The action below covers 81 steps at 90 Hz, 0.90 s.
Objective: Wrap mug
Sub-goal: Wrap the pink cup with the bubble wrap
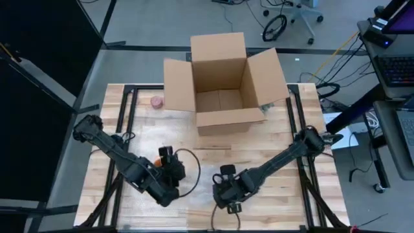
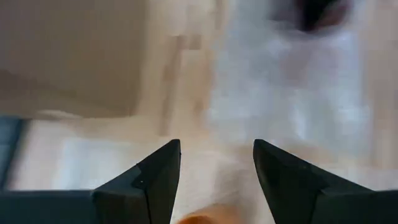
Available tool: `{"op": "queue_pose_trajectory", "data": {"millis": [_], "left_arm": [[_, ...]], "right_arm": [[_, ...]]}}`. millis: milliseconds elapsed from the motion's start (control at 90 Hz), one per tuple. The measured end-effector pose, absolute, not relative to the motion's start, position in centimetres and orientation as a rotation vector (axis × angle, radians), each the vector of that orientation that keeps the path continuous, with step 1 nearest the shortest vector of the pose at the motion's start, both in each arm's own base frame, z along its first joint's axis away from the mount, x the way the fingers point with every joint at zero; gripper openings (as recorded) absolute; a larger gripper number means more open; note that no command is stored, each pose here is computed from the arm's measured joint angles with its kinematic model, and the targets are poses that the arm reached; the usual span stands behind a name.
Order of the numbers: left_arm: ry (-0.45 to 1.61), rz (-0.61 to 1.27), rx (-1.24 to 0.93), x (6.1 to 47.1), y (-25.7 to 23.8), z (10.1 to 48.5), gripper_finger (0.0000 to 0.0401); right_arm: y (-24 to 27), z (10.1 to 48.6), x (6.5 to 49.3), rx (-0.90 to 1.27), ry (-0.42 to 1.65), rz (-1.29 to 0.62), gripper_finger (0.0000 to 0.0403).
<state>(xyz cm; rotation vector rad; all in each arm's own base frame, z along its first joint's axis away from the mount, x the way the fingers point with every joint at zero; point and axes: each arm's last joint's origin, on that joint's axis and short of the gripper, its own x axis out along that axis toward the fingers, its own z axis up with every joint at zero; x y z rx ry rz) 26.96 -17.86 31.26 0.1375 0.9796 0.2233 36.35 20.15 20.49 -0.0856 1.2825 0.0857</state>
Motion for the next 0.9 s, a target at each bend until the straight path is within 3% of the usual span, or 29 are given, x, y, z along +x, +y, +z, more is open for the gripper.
{"op": "queue_pose_trajectory", "data": {"millis": [333,722,900], "left_arm": [[0.844,0.053,-0.072,28.1,-19.3,22.9,0.0191],[0.871,0.138,-0.233,27.3,-18.6,15.7,0.0191],[0.925,0.115,-0.274,28.9,-18.5,12.5,0.0191]], "right_arm": [[19.8,15.9,38.0,-0.047,1.408,0.126,0.0000],[19.7,16.3,38.1,-0.056,1.380,0.143,0.0000],[19.7,16.3,38.1,-0.071,1.372,0.154,0.0000]]}}
